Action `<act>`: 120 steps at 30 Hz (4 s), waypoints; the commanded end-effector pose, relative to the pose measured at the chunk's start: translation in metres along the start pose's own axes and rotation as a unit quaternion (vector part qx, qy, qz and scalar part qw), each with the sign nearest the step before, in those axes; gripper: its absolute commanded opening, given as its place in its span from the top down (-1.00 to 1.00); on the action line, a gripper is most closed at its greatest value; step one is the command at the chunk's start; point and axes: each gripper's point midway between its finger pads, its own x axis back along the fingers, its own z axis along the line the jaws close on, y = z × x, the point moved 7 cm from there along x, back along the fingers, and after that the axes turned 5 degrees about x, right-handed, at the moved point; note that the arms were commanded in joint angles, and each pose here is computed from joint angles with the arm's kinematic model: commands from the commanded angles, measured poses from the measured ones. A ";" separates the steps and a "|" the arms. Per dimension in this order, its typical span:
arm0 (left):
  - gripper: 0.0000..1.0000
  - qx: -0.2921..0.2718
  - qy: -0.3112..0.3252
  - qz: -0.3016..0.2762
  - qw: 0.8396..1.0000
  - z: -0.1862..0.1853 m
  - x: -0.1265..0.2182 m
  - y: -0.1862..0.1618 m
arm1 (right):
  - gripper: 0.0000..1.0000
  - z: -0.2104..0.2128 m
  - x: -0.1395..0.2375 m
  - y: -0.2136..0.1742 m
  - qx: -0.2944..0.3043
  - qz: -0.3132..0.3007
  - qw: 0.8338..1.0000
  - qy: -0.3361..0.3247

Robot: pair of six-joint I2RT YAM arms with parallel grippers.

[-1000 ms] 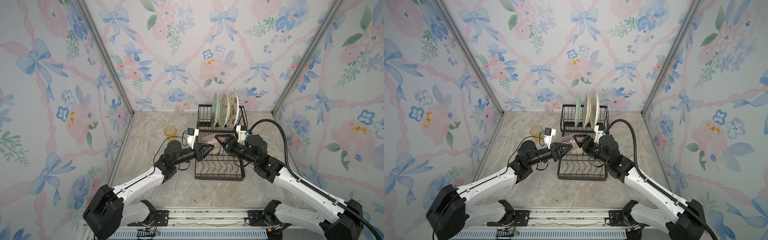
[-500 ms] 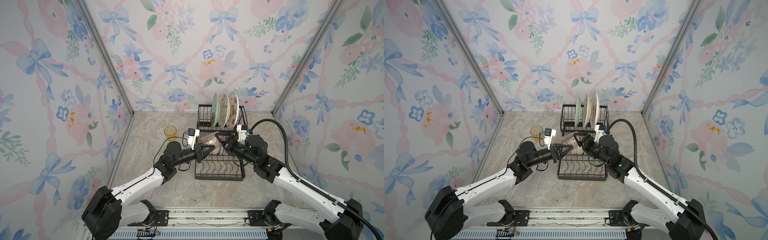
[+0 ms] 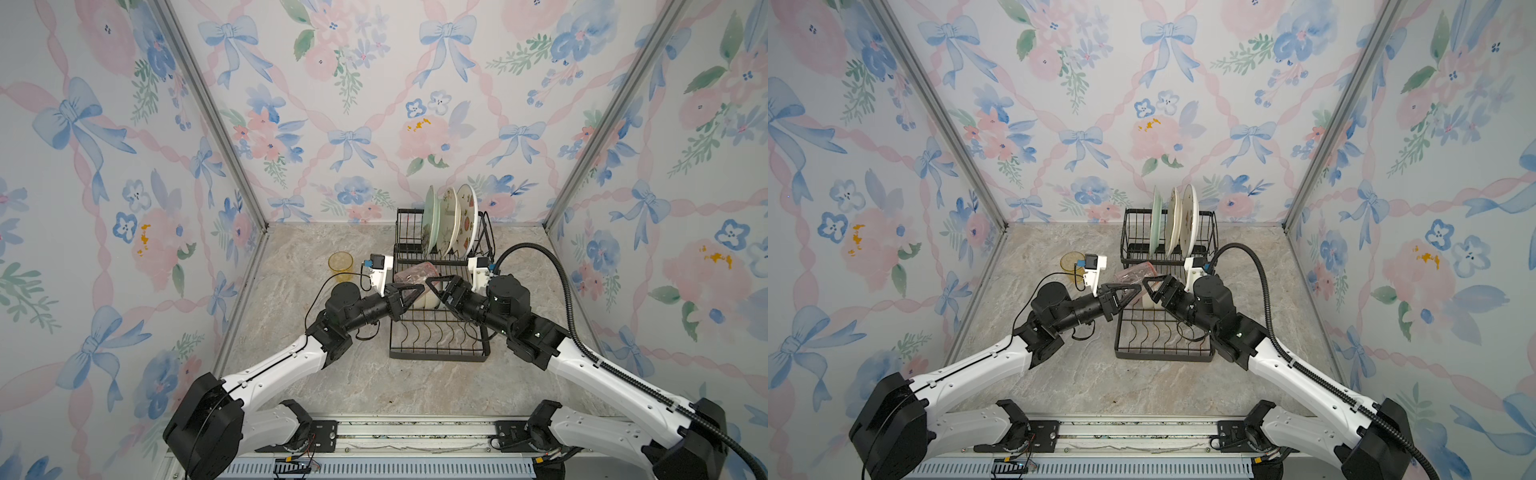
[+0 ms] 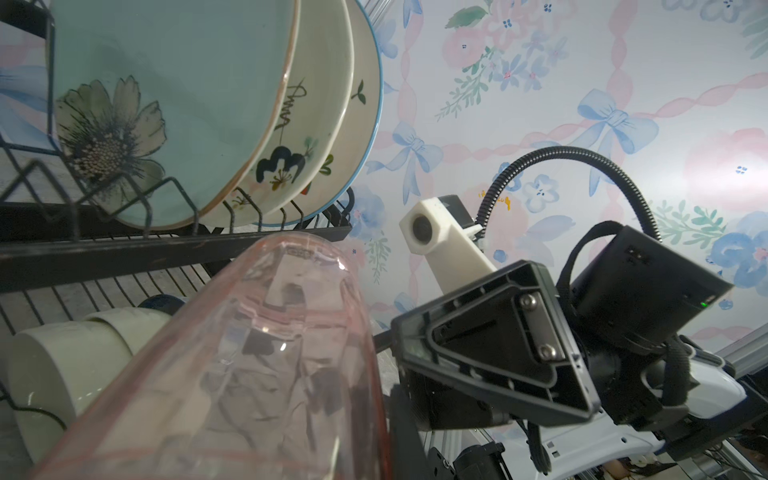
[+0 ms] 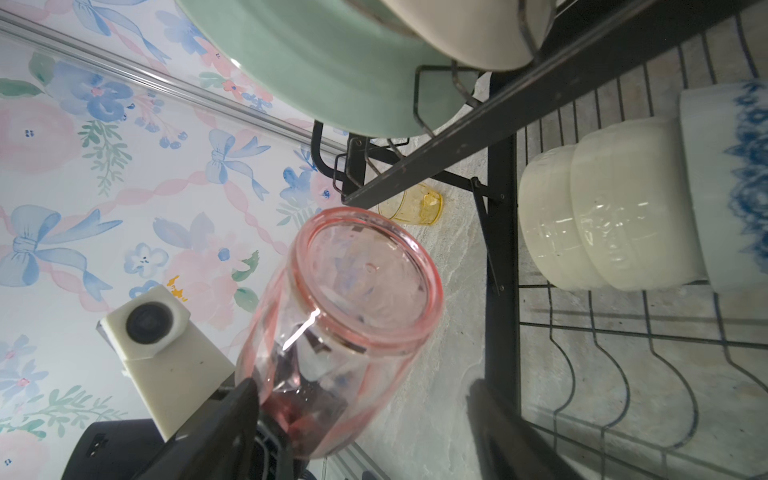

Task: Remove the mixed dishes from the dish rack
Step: 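Close the left gripper on the pink glass while the right gripper opens, then carry the pink glass with the left gripper while the right gripper withdraws, then lower the pink glass beside the yellow glass and open the left gripper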

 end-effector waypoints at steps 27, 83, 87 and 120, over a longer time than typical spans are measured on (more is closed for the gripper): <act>1.00 -0.062 0.257 0.007 0.964 0.026 0.062 0.000 | -0.94 -0.039 0.059 -0.012 0.098 -0.039 0.988 -0.114; 1.00 0.069 0.605 -0.007 0.793 0.242 0.171 0.174 | -0.94 -0.060 0.125 -0.029 0.188 -0.015 0.972 -0.140; 1.00 0.083 0.613 0.023 0.785 0.269 0.167 0.164 | -0.94 -0.062 0.129 -0.030 0.189 -0.016 0.971 -0.143; -0.18 0.056 0.650 0.108 0.750 0.306 0.134 0.149 | -0.94 -0.086 0.133 -0.039 0.187 -0.009 0.966 -0.179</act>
